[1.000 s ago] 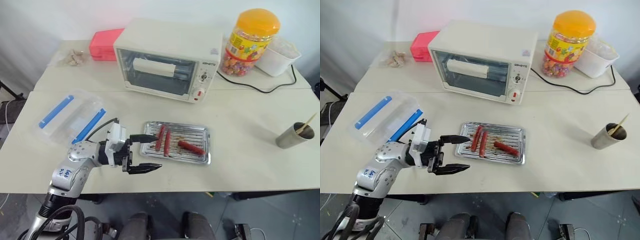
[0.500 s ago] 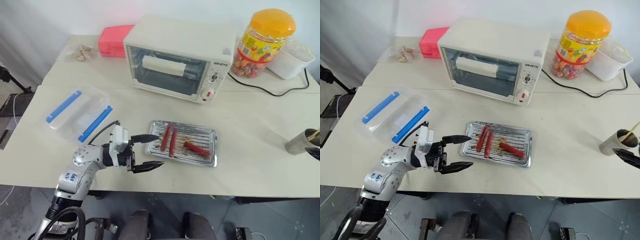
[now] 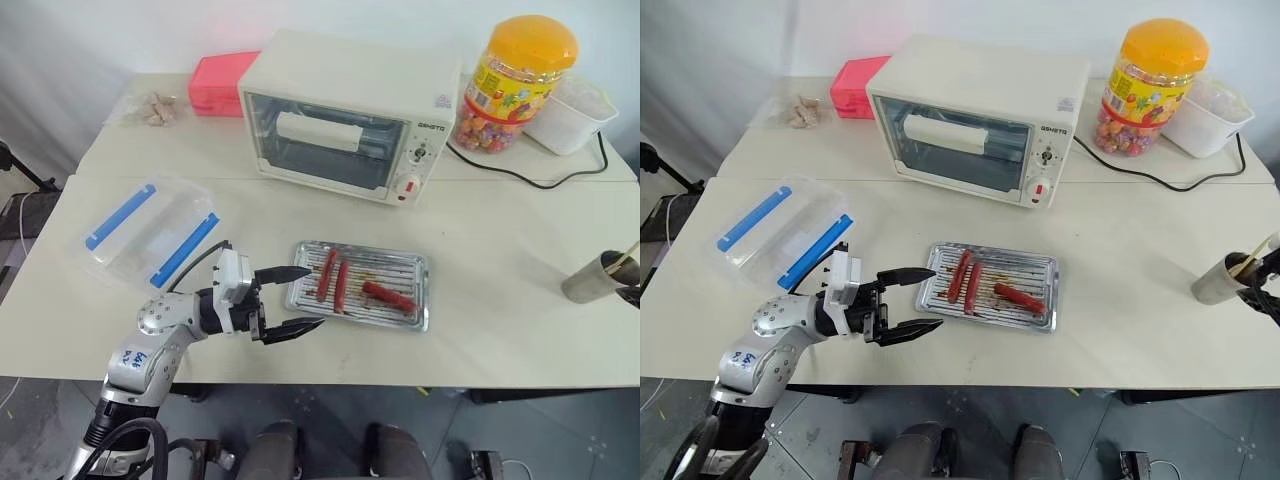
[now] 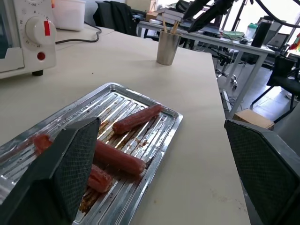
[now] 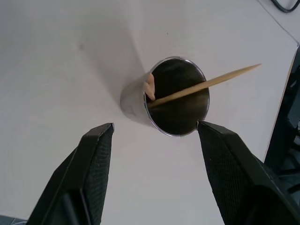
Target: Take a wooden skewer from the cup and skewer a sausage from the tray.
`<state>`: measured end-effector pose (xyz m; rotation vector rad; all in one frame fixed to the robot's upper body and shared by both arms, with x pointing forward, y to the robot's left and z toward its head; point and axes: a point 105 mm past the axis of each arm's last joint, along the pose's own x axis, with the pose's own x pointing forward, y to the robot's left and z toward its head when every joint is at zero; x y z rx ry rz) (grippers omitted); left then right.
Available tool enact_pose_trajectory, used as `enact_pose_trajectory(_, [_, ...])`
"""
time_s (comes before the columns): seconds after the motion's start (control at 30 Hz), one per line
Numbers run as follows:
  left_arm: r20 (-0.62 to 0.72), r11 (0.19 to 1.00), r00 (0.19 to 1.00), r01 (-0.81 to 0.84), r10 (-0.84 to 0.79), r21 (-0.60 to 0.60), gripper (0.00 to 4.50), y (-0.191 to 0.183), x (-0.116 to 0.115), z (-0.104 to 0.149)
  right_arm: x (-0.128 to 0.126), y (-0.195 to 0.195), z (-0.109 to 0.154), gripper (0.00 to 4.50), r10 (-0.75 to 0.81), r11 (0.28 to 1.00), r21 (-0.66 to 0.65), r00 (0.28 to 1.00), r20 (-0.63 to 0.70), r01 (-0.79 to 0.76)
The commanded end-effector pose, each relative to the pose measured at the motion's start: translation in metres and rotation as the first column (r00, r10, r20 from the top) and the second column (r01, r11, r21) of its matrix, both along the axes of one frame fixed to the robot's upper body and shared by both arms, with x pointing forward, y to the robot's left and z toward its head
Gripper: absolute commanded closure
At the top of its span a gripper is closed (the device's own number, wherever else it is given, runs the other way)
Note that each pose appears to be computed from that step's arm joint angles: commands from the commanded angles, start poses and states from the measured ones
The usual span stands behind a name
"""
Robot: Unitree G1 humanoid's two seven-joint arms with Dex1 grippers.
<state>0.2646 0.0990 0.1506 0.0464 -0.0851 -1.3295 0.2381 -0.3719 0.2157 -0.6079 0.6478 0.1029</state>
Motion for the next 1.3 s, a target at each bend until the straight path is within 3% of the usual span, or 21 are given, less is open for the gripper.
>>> enact_pose_trajectory(0.03, [0.045, 1.0, 0.999, 0.011, -0.01, -0.014, 0.0, -0.002, -0.005, 0.011, 0.008, -0.004, 0.005, 1.6, 0.005, 1.0, -0.025, 1.0, 0.011, -0.004])
enact_pose_trajectory(0.5, [0.055, 1.0, 0.998, -0.01, 0.011, -0.013, 0.0, -0.001, -0.004, 0.013, 0.032, 0.005, 0.005, 1.6, 0.057, 0.998, -0.009, 0.998, 0.028, -0.057])
enact_pose_trajectory(0.6, [0.057, 1.0, 0.998, -0.015, 0.016, -0.015, 0.0, 0.0, -0.005, 0.013, 0.032, 0.001, 0.004, 2.17, 0.046, 0.999, -0.021, 0.999, 0.018, -0.045])
enact_pose_trajectory(0.83, [0.06, 0.999, 0.998, -0.027, 0.028, -0.017, 0.0, 0.003, -0.005, 0.01, 0.034, 0.003, 0.004, 4.47, 0.056, 0.998, -0.01, 0.998, 0.016, -0.055])
enact_pose_trajectory(1.3, [0.069, 0.999, 0.997, -0.04, 0.041, -0.017, 0.0, 0.008, -0.004, 0.005, 0.034, 0.007, 0.007, 4.47, 0.075, 0.997, 0.018, 0.997, 0.023, -0.076])
